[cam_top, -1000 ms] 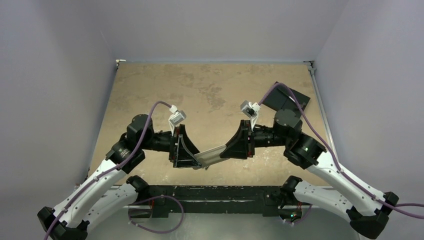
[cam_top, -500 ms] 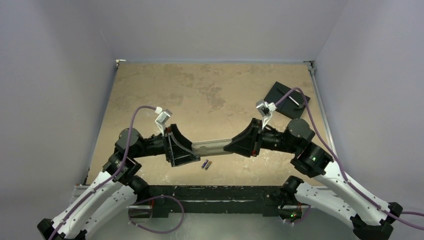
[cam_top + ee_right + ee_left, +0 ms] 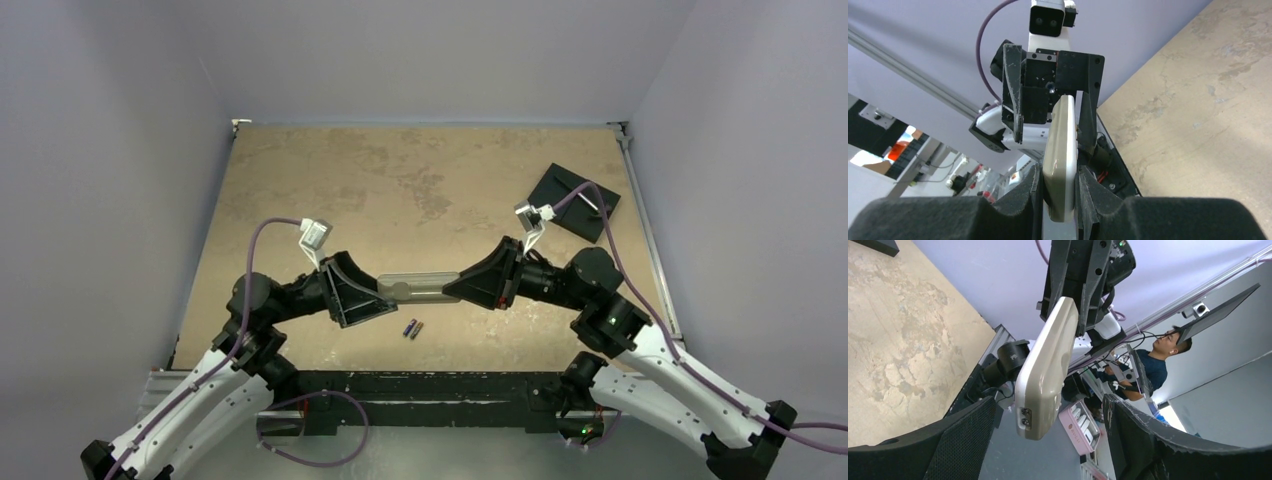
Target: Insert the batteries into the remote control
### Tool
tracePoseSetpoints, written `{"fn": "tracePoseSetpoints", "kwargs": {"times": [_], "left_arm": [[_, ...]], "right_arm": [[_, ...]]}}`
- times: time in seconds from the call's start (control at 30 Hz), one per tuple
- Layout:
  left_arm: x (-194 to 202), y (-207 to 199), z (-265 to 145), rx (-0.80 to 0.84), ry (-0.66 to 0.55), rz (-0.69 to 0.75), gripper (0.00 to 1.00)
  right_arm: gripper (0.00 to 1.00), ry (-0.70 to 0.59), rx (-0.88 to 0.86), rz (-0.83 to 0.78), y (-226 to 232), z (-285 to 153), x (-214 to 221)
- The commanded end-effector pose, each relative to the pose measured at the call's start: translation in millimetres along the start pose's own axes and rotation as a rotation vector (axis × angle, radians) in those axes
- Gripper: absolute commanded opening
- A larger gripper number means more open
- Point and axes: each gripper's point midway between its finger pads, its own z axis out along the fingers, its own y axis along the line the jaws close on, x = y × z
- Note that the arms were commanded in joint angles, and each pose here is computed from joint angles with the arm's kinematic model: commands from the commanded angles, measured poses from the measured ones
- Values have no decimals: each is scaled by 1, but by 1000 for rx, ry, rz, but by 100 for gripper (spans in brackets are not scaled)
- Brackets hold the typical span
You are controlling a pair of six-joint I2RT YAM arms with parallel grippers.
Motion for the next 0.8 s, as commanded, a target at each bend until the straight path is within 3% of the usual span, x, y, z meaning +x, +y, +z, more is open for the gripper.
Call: {"fn": "tracePoseSetpoints", "kwargs": {"times": [0.0,0.37,0.77], "left_arm": [[-12,-13,0,53,-65,6,76],[-16,-20,1,80,-73,13,65],[-12,-12,2,66,-68,-4,41]], "right_arm": [[0,-97,-70,50,12,2,-15],[0,-128,-69,146,-3,4,-7],[0,-151,-65,178,-9,3,-5]]}}
